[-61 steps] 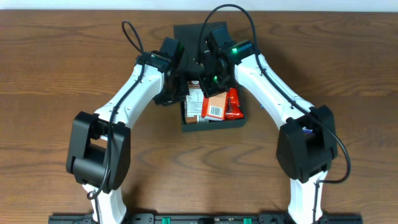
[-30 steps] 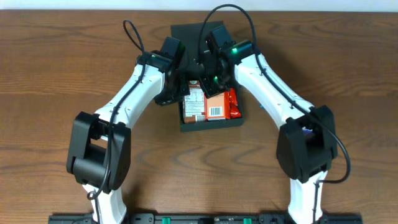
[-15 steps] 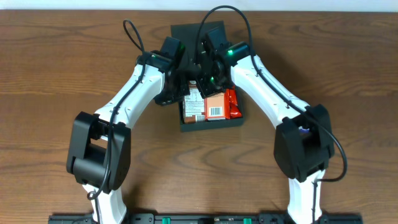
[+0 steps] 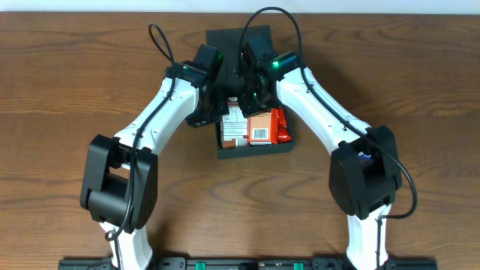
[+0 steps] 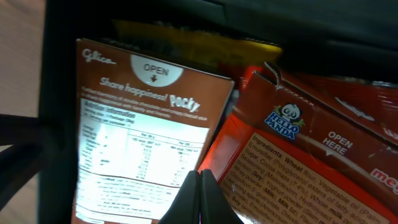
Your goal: Pack container
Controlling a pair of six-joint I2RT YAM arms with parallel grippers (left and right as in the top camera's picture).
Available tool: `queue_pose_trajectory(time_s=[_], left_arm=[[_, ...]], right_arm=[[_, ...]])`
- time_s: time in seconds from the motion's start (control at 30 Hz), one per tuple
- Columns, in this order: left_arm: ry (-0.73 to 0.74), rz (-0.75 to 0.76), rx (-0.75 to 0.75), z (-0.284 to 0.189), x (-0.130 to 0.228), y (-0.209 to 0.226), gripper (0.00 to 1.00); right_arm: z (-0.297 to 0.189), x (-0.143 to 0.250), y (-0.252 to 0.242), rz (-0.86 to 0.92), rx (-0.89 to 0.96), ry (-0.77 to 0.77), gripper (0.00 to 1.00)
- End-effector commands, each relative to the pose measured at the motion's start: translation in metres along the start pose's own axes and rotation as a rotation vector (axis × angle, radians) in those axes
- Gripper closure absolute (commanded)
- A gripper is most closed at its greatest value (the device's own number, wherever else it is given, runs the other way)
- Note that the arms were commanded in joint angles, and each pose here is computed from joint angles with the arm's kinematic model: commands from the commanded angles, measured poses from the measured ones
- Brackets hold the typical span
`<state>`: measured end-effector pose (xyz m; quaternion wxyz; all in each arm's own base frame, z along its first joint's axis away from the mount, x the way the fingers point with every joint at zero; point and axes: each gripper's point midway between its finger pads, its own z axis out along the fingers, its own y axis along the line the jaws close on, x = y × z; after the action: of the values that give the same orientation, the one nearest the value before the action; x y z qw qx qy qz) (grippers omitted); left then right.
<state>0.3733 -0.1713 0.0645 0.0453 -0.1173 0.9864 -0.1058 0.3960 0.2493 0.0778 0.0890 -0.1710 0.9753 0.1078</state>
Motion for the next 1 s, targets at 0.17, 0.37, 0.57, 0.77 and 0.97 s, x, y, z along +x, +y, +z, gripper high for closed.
queue_pose_trajectory(time_s=[0.17, 0.37, 0.57, 0.77, 0.97], left_arm=[[-0.015, -0.026, -0.086, 0.011, -0.008, 0.021, 0.94], [-0.015, -0.027, -0.086, 0.011, -0.008, 0.021, 0.94], [-0.014, -0.027, -0.086, 0.011, -0.008, 0.021, 0.94], [-0.014, -0.026, -0.086, 0.011, -0.008, 0.021, 0.94], [-0.014, -0.026, -0.086, 0.011, -0.008, 0.021, 0.94]], right_arm=[[0.006, 0.010, -0.017, 0.000, 0.102, 0.034, 0.98], [0.005, 0.013, -0.022, -0.001, 0.128, 0.046, 0.98], [-0.001, 0.009, -0.028, 0.018, 0.112, 0.034, 0.98], [-0.031, -0.008, -0.032, 0.041, 0.083, -0.049, 0.98], [-0.067, -0.022, -0.029, 0.042, 0.031, -0.142, 0.98]])
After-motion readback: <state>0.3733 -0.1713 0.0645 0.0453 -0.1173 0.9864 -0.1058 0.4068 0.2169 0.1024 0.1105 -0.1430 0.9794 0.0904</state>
